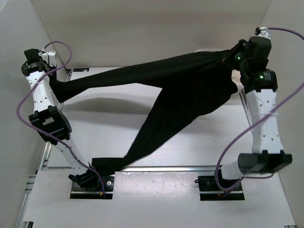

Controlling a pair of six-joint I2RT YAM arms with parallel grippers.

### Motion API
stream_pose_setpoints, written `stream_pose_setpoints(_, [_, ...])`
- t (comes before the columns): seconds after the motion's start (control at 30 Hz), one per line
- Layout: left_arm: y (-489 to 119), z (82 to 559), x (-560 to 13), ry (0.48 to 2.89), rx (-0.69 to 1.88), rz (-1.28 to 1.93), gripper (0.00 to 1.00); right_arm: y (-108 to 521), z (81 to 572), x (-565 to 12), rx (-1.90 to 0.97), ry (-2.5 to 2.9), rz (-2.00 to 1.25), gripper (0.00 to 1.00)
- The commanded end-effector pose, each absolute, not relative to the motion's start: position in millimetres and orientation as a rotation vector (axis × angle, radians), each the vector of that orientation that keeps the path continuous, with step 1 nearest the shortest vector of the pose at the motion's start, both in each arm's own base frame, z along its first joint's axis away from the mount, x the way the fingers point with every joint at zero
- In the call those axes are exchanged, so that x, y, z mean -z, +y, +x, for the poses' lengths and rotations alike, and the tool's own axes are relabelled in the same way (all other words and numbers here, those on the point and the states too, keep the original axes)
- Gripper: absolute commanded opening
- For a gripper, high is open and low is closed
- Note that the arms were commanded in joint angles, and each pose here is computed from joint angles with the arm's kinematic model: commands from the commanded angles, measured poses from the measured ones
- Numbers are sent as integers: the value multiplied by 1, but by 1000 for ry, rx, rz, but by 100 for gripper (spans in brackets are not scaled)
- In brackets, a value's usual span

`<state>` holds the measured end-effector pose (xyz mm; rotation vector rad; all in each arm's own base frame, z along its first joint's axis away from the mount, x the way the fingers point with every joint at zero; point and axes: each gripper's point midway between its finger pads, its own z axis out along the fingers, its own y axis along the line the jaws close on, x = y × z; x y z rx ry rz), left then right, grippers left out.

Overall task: Fold and stack the trousers
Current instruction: Flatten the trousers out

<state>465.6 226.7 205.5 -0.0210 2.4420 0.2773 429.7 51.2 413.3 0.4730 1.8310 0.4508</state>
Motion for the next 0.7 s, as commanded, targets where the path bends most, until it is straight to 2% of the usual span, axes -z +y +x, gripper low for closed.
stream_pose_setpoints(0.0, [214,443,-224,2461,-284,15,14,25,394,-394,-331,1903,513,0])
stream_pose_setpoints(0.17, [207,411,-183,2596,-269,40,14,15,360,-330,-281,2028,583,0])
stream_pose_setpoints(0.2, [206,404,-171,2634,-267,35,14,15,353,-302,-264,2096,600,0])
stream_pose_setpoints(0.33, [208,404,-161,2659,-269,43,14,23,345,-255,-281,2227,610,0])
stream_pose_setpoints(0.47, [215,413,-179,2616,-308,40,14,20,347,-263,-270,2209,612,0])
stream_pose_setpoints(0.67, [221,406,-184,2625,-373,46,14,-9,324,-275,-88,2148,673,0])
